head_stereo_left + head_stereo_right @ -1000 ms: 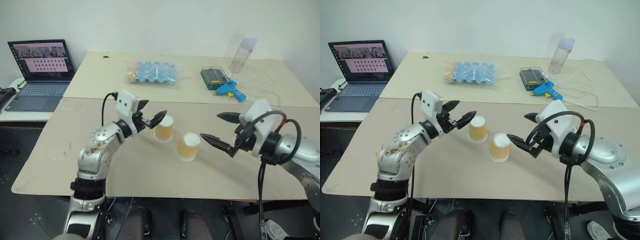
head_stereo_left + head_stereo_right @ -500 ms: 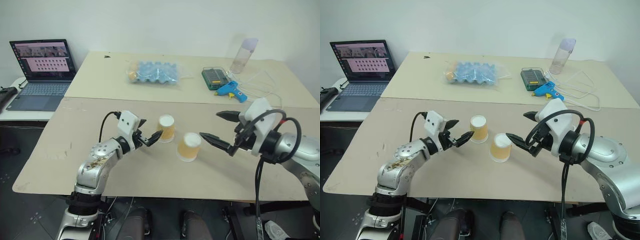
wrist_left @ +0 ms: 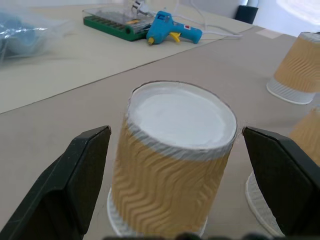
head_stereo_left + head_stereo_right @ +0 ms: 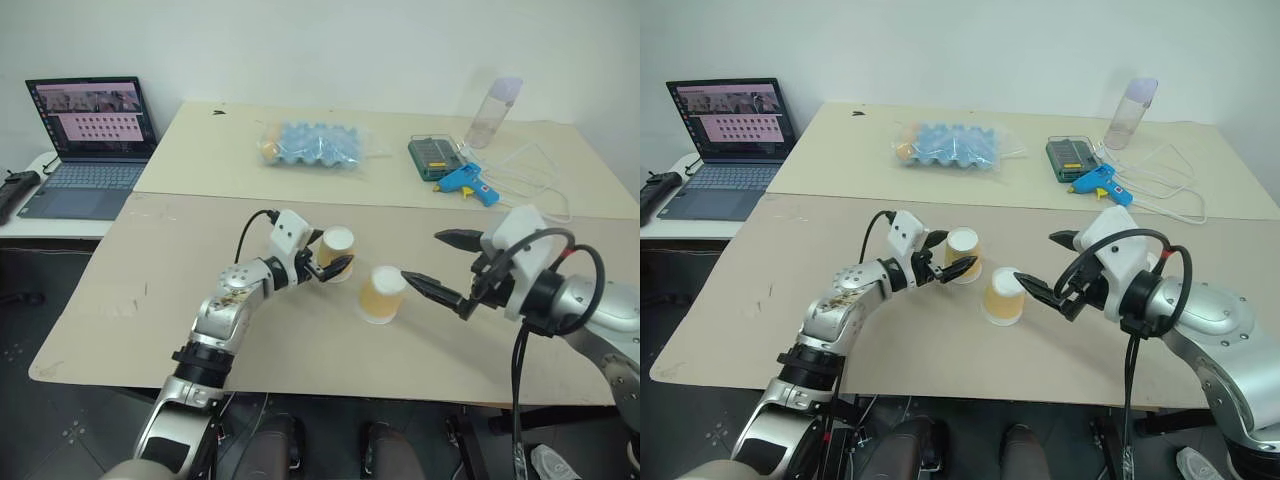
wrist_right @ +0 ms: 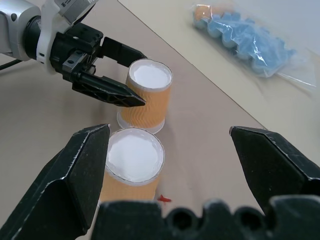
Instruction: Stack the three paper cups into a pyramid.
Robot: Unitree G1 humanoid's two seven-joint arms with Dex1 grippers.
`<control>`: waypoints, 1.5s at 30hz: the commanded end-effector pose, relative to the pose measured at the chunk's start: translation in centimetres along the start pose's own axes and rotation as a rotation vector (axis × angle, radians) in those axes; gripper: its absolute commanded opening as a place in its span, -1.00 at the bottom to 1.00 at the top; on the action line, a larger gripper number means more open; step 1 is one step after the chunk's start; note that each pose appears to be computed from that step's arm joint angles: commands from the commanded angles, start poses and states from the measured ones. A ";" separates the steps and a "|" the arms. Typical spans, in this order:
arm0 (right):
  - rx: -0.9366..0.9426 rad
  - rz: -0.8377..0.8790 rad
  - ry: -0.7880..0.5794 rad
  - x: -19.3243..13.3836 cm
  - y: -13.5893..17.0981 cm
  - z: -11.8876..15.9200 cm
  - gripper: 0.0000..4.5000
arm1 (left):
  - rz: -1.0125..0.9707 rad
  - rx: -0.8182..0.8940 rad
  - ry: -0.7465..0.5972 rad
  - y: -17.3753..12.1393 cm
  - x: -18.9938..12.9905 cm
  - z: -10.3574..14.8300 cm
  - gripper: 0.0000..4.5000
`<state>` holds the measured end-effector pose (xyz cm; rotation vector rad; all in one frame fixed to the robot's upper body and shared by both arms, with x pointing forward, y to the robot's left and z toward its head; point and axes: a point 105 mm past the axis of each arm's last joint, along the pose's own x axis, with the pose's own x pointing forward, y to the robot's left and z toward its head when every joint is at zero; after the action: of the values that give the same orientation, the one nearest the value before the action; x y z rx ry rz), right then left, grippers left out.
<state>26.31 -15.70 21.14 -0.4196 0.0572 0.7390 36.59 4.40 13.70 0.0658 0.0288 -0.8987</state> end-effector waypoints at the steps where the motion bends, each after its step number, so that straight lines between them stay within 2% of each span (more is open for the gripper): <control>1: -0.028 -0.059 -0.024 -1.1 -1.0 0.6 1.00 | -0.047 0.040 -0.051 -0.9 0.9 1.5 0.99; 29: -0.025 -0.064 -0.020 -1.1 -0.7 0.3 1.00 | -0.014 0.040 -0.065 0.2 0.9 1.6 0.99; 32: -0.025 -0.061 -0.021 -1.0 -0.7 0.3 1.00 | -0.011 0.040 -0.066 0.2 0.8 1.7 0.68; 34: -0.024 -0.060 -0.021 -1.0 -0.6 0.3 1.00 | -0.012 0.040 -0.063 0.2 0.8 1.6 0.35; 42: -0.022 -0.058 -0.022 -0.9 -0.6 0.4 1.00 | -0.004 0.050 -0.065 0.5 0.5 1.7 0.35; 45: -0.025 -0.057 -0.019 -0.9 -0.5 0.4 1.00 | -0.020 0.101 -0.073 2.0 -2.4 3.0 0.35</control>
<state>26.20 -16.67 20.57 -0.4067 0.0790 0.6956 36.99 5.26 13.87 0.0942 0.0164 -0.9166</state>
